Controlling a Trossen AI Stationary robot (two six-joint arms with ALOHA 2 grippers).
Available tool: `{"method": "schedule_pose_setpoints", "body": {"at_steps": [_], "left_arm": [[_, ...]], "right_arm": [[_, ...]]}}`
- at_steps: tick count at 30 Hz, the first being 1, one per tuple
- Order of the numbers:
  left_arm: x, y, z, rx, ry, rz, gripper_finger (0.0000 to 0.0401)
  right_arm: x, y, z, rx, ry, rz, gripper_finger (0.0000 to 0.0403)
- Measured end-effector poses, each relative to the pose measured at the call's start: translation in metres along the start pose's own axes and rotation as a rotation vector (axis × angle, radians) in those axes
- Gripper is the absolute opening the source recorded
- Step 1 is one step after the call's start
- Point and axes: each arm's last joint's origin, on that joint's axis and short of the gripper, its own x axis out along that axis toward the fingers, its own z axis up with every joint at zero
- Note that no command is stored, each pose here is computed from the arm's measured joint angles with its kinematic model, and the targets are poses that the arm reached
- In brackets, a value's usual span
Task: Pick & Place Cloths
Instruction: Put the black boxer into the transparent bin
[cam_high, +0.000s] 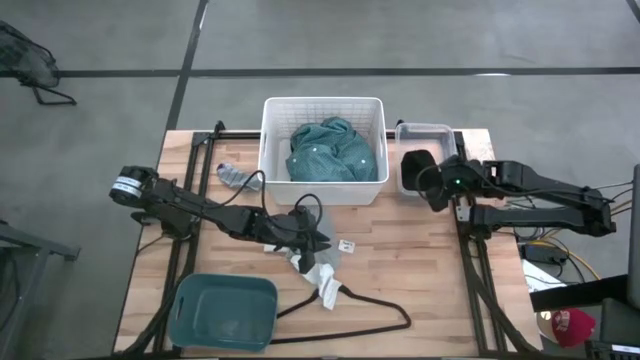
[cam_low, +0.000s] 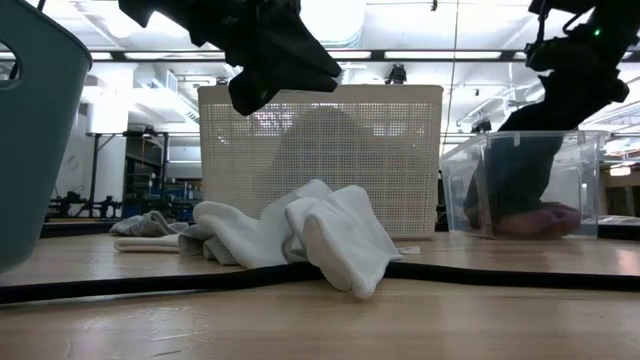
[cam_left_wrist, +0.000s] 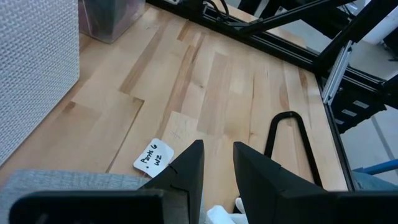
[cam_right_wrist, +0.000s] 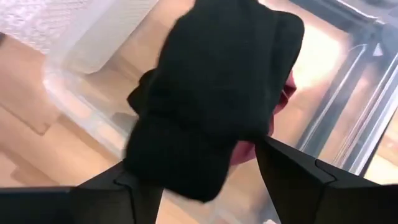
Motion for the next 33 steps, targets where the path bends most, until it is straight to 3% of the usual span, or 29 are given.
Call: {"method": "schedule_pose_setpoints", "body": {"at_steps": [10,14,17,25,29,33], "left_arm": [[0.000,0.000,0.000,0.000,-0.005,0.010,0.0092],[0.000,0.000,0.000,0.000,-0.004,0.010,0.0092],[0.000,0.000,0.000,0.001,-0.004,0.009,0.0092],[0.000,0.000,0.000,0.001,-0.002,0.005,0.0092],[0.000,0.000,0.000,0.001,-0.002,0.005,0.0092],[0.000,0.000,-0.001,-0.001,0.000,0.006,0.0092]], "right_arm": [[-0.026,0.004,0.016,-0.017,-0.048,0.153,0.0212],[-0.037,0.002,0.027,-0.029,-0.202,0.064,0.0200],[-0.036,0.002,0.028,-0.038,-0.223,0.006,0.0188],[0.006,0.010,0.010,-0.076,-0.002,-0.005,0.0126],[0.023,0.013,0.008,-0.104,0.024,-0.120,0.0083],[0.029,0.017,0.013,-0.154,0.007,-0.151,0.0042]]}}
